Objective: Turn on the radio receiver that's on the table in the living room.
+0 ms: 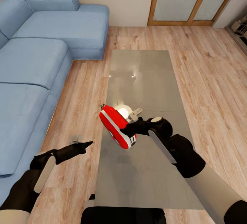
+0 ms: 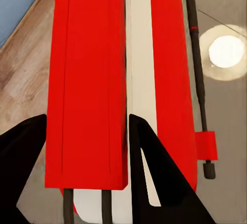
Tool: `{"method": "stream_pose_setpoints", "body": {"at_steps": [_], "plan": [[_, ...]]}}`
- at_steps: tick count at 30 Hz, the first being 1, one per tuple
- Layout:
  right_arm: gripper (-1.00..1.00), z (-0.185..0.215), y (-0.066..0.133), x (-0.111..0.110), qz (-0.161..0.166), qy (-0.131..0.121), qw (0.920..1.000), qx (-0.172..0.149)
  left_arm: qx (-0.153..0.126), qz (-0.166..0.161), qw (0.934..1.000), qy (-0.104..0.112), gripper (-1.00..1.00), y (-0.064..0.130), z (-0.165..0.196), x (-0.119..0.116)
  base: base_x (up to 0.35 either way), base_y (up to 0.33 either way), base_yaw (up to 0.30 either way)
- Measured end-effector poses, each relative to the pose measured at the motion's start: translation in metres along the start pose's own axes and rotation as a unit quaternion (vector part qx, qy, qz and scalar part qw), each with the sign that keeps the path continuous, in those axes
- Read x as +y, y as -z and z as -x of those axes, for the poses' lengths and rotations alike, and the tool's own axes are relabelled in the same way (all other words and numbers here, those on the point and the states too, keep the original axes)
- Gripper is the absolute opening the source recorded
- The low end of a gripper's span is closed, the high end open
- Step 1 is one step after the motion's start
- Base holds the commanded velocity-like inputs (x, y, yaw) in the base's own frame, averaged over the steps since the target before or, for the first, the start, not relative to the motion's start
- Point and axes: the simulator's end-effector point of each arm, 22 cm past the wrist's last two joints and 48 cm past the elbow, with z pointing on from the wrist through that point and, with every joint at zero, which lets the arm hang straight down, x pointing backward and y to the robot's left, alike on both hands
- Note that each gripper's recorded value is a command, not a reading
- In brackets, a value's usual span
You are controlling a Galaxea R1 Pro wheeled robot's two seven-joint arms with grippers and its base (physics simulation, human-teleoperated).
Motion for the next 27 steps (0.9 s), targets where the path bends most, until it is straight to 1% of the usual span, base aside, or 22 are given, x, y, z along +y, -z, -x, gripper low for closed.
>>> {"method": "stream_pose_setpoints", "body": {"at_steps": [2,4,7,10,12,14,15,17,20,24,27], "plan": [[-1.00,0.000,0.000,0.001,0.002,-0.001,1.0000,0.000,-0.005,0.004,1.0000,0.001,-1.00,-0.005,-0.003,0.006,0.000,0.000,0.000],[-1.00,0.000,0.000,0.003,0.007,-0.003,1.0000,0.000,-0.010,0.000,0.9999,0.004,-1.00,-0.010,-0.004,0.003,0.000,0.000,0.000],[-1.00,0.000,0.000,0.001,0.002,0.000,1.0000,0.000,-0.014,-0.007,0.9999,0.007,-1.00,-0.020,-0.002,-0.006,0.000,0.000,0.000],[-1.00,0.000,0.000,0.003,0.005,-0.002,1.0000,0.000,-0.014,-0.013,0.9997,0.012,-1.00,-0.035,0.002,-0.014,0.000,0.000,0.000],[-1.00,0.001,0.000,0.003,0.004,0.000,1.0000,-0.001,-0.016,-0.026,0.9993,0.020,-1.00,-0.054,0.007,-0.027,0.000,0.000,0.000],[-1.00,0.001,0.001,0.003,0.004,0.000,1.0000,-0.001,-0.016,-0.032,0.9992,0.018,-1.00,-0.067,0.012,-0.038,0.000,0.000,0.000],[-1.00,0.001,0.001,0.003,0.004,0.000,1.0000,-0.002,-0.015,-0.033,0.9992,0.016,-1.00,-0.069,0.012,-0.040,0.000,0.000,0.000],[-1.00,0.001,0.001,0.003,0.004,0.000,1.0000,-0.002,-0.009,-0.033,0.9994,0.008,-1.00,-0.080,0.010,-0.048,0.000,0.000,0.000],[-1.00,0.001,0.001,0.003,0.004,0.001,1.0000,-0.002,-0.003,-0.031,0.9995,0.009,-1.00,-0.084,0.003,-0.047,0.000,0.000,0.000],[-1.00,0.001,0.001,0.004,0.005,0.001,1.0000,-0.002,-0.007,-0.028,0.9995,0.008,-1.00,-0.088,-0.003,-0.043,0.000,0.000,0.000],[-1.00,0.001,0.001,0.004,0.005,0.001,1.0000,-0.002,-0.003,-0.026,0.9996,0.014,-1.00,-0.090,-0.011,-0.039,0.000,0.000,0.000]]}}
